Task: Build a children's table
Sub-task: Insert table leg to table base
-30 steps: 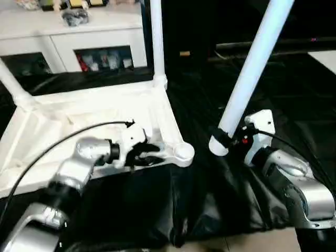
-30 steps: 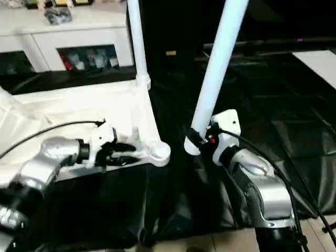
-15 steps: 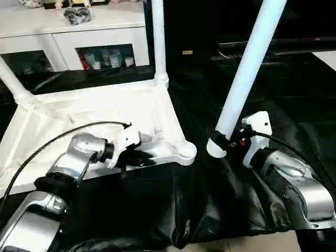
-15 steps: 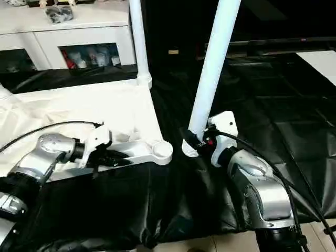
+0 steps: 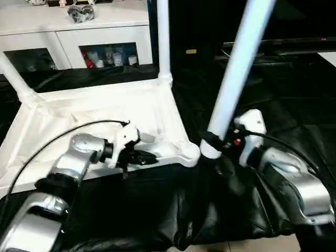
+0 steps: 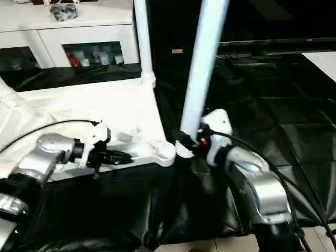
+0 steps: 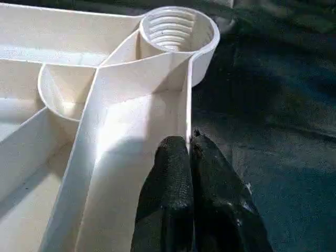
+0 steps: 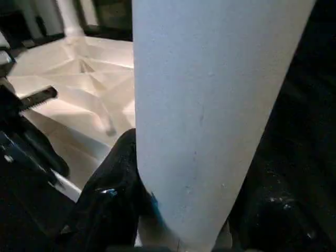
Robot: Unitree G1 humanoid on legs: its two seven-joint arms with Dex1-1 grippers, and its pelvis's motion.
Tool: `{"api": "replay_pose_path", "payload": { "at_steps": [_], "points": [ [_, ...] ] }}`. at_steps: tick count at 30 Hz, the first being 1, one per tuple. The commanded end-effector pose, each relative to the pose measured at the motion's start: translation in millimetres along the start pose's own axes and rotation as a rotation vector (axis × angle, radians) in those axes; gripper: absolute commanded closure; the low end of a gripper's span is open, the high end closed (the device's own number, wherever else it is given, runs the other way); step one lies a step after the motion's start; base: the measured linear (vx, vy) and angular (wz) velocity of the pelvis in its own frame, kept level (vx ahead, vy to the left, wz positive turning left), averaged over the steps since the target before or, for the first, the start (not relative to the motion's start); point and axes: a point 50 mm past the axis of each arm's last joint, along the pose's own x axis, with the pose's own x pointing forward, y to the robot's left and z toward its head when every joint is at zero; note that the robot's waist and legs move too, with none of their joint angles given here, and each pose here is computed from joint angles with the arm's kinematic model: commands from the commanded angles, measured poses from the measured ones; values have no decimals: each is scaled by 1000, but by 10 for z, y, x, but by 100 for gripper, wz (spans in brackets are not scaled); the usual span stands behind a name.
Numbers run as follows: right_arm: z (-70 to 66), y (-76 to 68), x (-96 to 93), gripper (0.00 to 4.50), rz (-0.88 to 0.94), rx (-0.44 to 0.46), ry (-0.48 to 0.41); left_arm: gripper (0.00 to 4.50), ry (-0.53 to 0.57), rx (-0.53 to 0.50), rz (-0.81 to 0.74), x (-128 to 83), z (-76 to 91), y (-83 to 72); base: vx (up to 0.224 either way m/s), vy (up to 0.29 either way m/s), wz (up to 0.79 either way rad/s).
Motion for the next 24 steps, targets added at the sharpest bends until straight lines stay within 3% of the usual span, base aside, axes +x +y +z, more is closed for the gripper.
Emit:
{"api": "replay_pose_path", "payload": {
  "at_steps": [1, 5, 10, 15, 19, 24],
  "points": [
    [99, 9, 64, 262, 22, -13, -31, 450, 13, -2, -7, 114, -23, -57, 0, 0, 0],
    [86, -18, 124, 262, 36, 0, -20, 450, -5, 14, 6, 244, 36, -94, 0, 0, 0],
    [-30, -66, 165, 262, 51, 3, 32, 450, -16, 43, 9, 442, 140, -191, 0, 0, 0],
    [-106, -50, 153, 262, 64, 9, 56, 450, -15, 78, 30, 453, 157, -183, 0, 0, 0],
    [-142, -98, 163, 262, 28, 15, 38, 393, -40, 43, 34, 425, 171, -160, 0, 0, 0],
    [-156, -117, 170, 262, 20, 17, 35, 386, -44, 17, 29, 410, 148, -157, 0, 0, 0]
  ]
}}
